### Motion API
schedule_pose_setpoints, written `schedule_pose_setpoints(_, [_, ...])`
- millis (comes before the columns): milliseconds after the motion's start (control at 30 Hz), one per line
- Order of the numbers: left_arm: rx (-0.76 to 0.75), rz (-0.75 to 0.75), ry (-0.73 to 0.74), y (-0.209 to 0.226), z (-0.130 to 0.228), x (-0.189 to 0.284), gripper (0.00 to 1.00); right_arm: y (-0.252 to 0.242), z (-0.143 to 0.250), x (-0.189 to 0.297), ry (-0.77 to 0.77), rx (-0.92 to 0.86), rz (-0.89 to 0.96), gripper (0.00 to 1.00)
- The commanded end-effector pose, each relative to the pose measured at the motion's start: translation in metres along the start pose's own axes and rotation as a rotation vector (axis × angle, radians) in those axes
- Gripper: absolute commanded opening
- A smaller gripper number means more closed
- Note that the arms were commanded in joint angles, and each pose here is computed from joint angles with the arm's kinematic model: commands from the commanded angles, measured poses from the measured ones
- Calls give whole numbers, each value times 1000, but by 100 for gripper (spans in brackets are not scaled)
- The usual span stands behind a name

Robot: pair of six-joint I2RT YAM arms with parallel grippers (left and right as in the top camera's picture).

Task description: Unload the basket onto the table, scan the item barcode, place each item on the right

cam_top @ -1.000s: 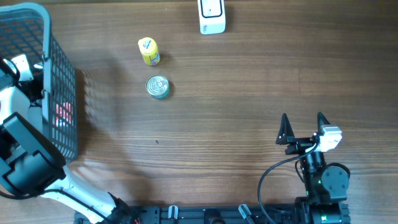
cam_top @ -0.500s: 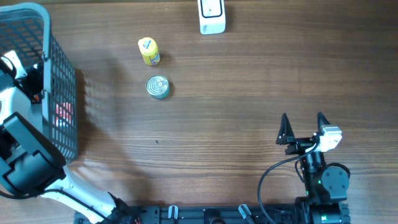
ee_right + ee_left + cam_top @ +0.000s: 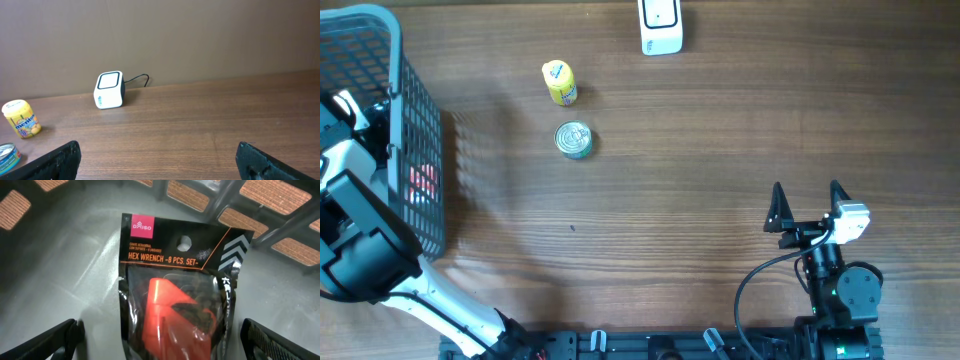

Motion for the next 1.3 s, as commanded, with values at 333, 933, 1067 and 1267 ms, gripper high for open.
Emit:
schedule_pose_setpoints(333, [-14, 17, 62, -18, 24, -19, 56, 2, 2, 0, -1, 4, -15, 100])
schedule_pose_setpoints(933, [-14, 23, 38, -21, 14, -5, 20, 2, 2, 0, -1, 4, -15, 100])
schedule_pose_setpoints(1067, [-17, 32, -28, -26, -4, 17, 20, 2, 2, 0, -1, 4, -15, 100])
schedule_pose_setpoints(1267, [-17, 26, -123, -30, -27, 51, 17, 2, 2, 0, -1, 4, -15, 100])
Point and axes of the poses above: each gripper's point midway between its finger pads, its own x axis back along the fingers, its own y axis along the line the jaws close on, z = x × y, the point moved 8 cm from there along x, back along the fingers, and after that the axes turned 14 degrees about x, right-handed, at the moved point
